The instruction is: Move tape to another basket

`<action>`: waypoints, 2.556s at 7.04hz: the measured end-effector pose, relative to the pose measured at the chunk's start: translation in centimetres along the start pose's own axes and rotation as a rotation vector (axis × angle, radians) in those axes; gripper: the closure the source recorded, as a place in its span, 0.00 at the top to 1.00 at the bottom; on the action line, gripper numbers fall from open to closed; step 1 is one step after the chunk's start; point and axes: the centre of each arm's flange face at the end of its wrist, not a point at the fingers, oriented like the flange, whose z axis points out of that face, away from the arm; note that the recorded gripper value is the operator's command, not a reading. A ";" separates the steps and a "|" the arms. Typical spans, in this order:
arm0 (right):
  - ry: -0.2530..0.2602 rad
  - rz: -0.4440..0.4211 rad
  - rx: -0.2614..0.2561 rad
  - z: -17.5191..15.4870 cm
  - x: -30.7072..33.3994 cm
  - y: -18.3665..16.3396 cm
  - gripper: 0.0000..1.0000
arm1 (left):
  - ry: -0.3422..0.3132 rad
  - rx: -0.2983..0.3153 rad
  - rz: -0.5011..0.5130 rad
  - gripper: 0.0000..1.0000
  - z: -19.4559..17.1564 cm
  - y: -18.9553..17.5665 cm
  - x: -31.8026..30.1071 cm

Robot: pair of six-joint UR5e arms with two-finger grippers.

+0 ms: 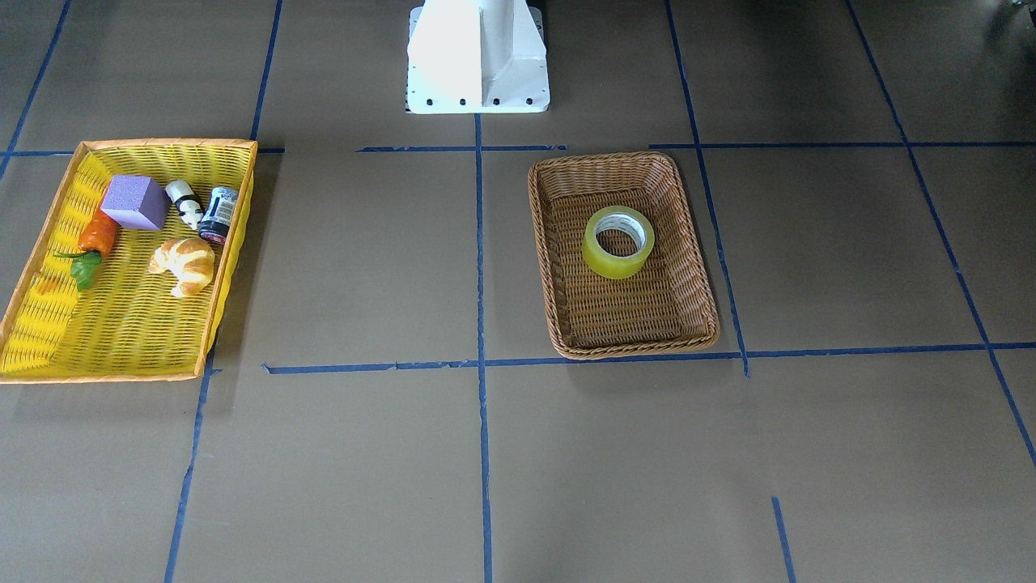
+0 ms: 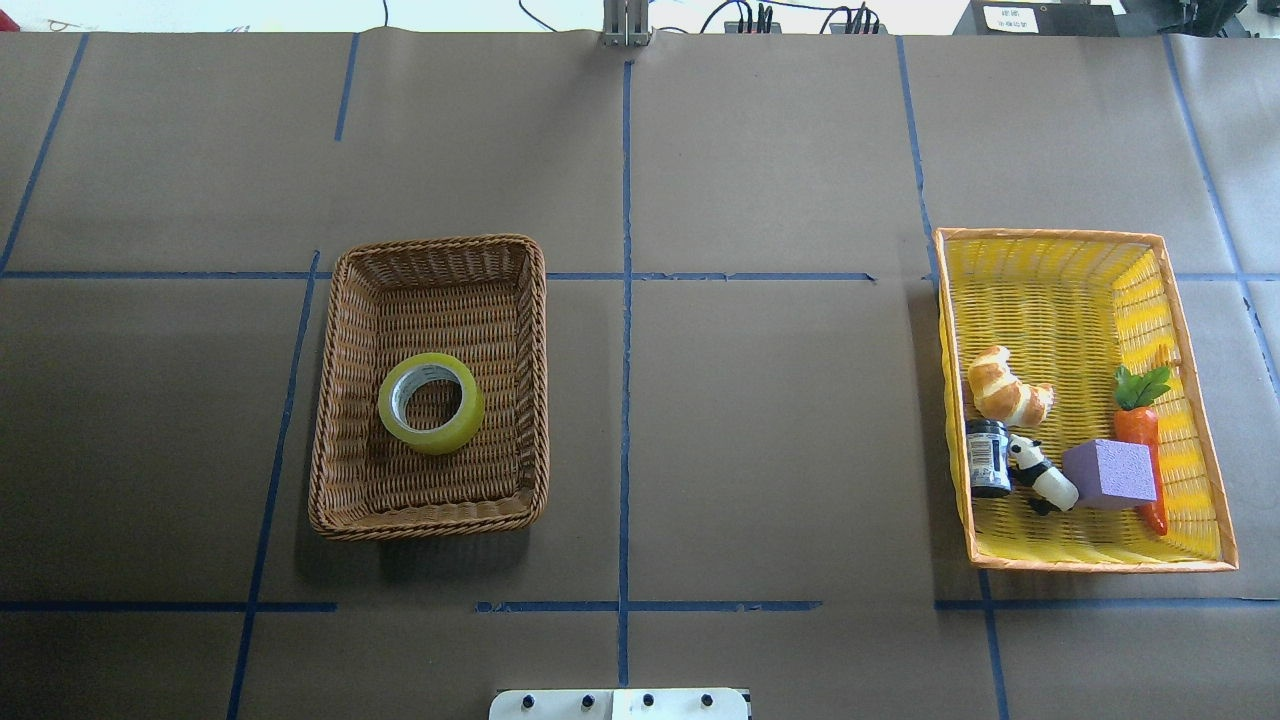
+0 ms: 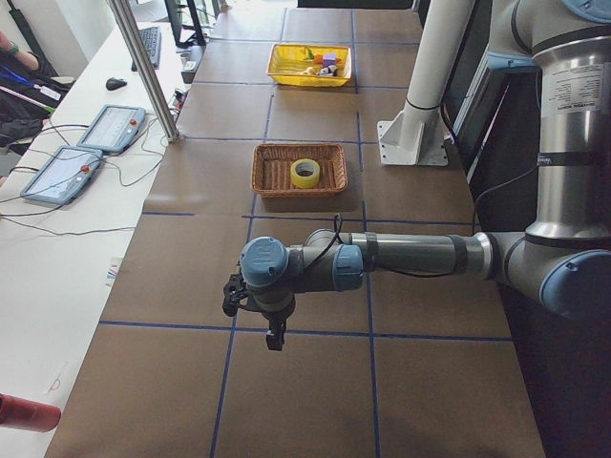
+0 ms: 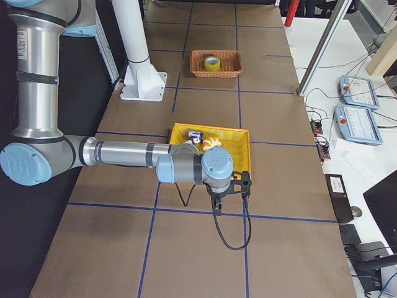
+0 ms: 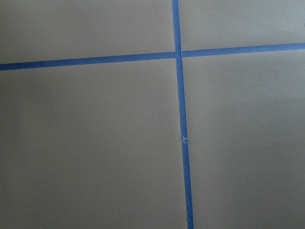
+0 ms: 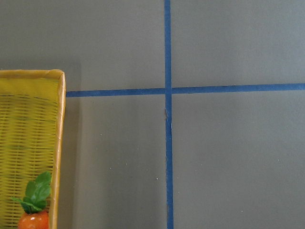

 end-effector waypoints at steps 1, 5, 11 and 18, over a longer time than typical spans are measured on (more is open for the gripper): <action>-0.001 0.000 -0.001 0.0 0.0 0.0 1.00 | -0.001 0.000 -0.001 1.00 0.0 0.0 -0.1; 0.000 -0.004 0.003 -0.1 -0.1 0.0 1.00 | -0.002 0.003 0.002 1.00 -0.1 -0.1 0.1; -0.001 -0.006 0.005 -0.2 -0.2 0.0 1.00 | -0.004 0.007 0.004 1.00 -0.2 -0.3 0.2; 0.001 -0.009 0.007 -0.3 -0.3 0.0 1.00 | -0.005 0.010 0.007 1.00 -0.4 -0.6 0.4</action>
